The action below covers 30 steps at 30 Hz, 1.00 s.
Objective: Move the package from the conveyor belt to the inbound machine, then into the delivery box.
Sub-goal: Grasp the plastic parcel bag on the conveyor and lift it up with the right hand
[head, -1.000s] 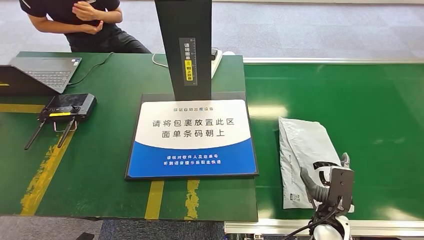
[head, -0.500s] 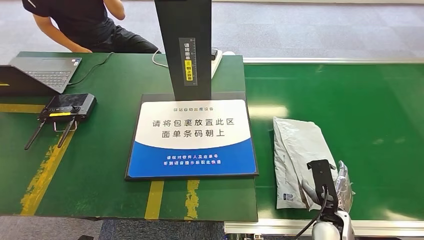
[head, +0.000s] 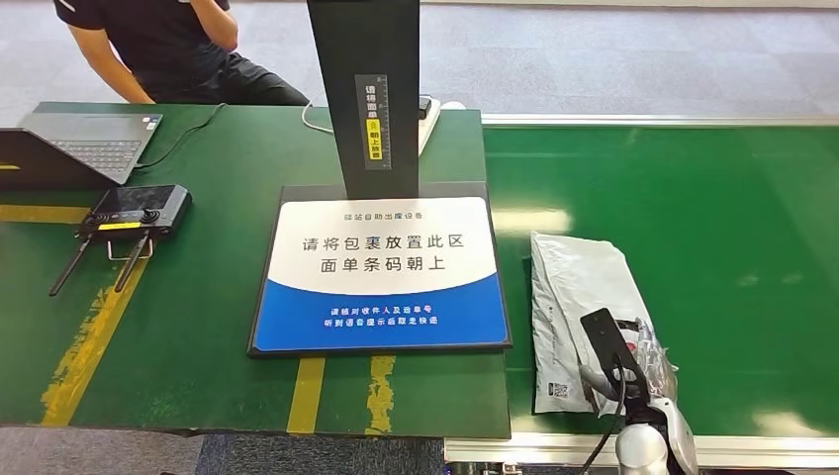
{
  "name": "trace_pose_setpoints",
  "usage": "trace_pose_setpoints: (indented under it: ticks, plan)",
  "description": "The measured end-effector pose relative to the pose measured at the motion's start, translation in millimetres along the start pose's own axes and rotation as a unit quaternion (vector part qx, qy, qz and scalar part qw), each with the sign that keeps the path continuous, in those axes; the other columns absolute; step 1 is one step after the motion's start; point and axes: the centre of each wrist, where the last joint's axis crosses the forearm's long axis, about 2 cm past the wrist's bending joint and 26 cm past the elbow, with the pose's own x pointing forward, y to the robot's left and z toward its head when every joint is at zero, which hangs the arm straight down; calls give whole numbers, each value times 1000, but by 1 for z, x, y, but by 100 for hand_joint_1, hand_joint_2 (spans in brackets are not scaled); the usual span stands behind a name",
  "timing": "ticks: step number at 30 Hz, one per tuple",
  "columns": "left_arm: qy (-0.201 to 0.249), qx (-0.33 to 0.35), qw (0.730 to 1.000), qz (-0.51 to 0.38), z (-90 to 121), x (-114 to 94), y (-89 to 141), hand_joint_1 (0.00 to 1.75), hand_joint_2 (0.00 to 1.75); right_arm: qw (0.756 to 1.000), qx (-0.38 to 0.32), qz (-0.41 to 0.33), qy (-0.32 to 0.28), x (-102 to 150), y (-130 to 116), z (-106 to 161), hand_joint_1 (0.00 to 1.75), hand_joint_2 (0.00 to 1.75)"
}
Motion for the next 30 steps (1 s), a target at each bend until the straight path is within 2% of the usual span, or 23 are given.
trace_pose_setpoints:
  ticks: [7, 15, 29, 30]
  plan:
    - [-1, 1, 1000, -3, 0, 1, 2, 0, 175, 995, 94, 2, 33, -6, 13, -16, 0, 175]
    - [1, 3, 1000, -1, 0, 3, 4, 0, 175, 985, 163, 25, 49, -9, 26, -30, 0, 175]
    - [-2, 3, 1000, 2, 0, 7, 5, 0, 175, 978, 200, 29, 48, -13, 30, -33, 0, 175]
    - [-3, 3, 1000, 2, 0, 7, 5, 0, 175, 978, 201, 29, 48, -13, 31, -33, 18, 175]
